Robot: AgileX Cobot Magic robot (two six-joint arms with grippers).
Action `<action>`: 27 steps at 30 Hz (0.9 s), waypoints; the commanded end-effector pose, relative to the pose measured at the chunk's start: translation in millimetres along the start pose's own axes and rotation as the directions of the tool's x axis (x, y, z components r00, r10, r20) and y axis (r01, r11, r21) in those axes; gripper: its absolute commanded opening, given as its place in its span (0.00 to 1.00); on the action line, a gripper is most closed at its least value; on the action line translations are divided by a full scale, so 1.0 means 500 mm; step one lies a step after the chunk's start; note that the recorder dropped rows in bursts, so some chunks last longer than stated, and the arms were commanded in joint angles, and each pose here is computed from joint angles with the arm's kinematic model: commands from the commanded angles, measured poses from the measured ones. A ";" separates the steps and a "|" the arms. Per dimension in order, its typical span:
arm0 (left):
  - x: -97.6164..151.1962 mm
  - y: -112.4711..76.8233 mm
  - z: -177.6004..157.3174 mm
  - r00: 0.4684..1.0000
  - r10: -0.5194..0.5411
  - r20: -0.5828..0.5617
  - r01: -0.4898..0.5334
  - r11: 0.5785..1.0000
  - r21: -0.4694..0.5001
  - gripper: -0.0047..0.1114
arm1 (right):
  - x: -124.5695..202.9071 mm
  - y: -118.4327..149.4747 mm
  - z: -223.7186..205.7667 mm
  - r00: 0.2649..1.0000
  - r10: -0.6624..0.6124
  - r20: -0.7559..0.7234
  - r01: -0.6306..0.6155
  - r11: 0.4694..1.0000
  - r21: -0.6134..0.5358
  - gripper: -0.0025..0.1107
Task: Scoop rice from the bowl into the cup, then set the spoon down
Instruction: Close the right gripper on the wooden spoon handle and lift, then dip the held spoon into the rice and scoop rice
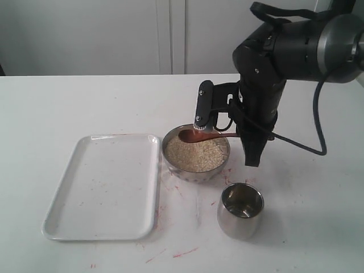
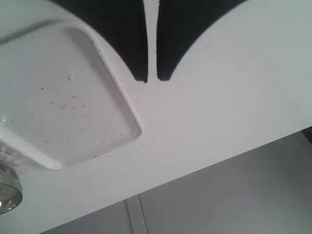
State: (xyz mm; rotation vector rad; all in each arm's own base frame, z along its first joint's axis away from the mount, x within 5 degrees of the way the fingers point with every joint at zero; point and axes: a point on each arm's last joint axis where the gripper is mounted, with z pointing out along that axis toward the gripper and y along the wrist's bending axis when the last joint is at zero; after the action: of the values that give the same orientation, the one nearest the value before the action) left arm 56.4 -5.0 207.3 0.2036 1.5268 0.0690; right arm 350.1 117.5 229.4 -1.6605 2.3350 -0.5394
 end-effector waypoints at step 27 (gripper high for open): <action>-0.003 0.000 0.000 1.000 -0.003 0.011 0.003 1.000 0.001 0.16 | -0.039 0.043 -0.093 0.938 -0.051 -0.343 0.160 0.941 0.298 0.02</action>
State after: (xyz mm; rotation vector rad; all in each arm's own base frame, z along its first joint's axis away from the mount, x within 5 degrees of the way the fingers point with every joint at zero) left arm 56.4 -5.0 207.3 0.2036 1.5268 0.0690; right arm 319.3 148.4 263.4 -1.6695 2.2082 -1.2041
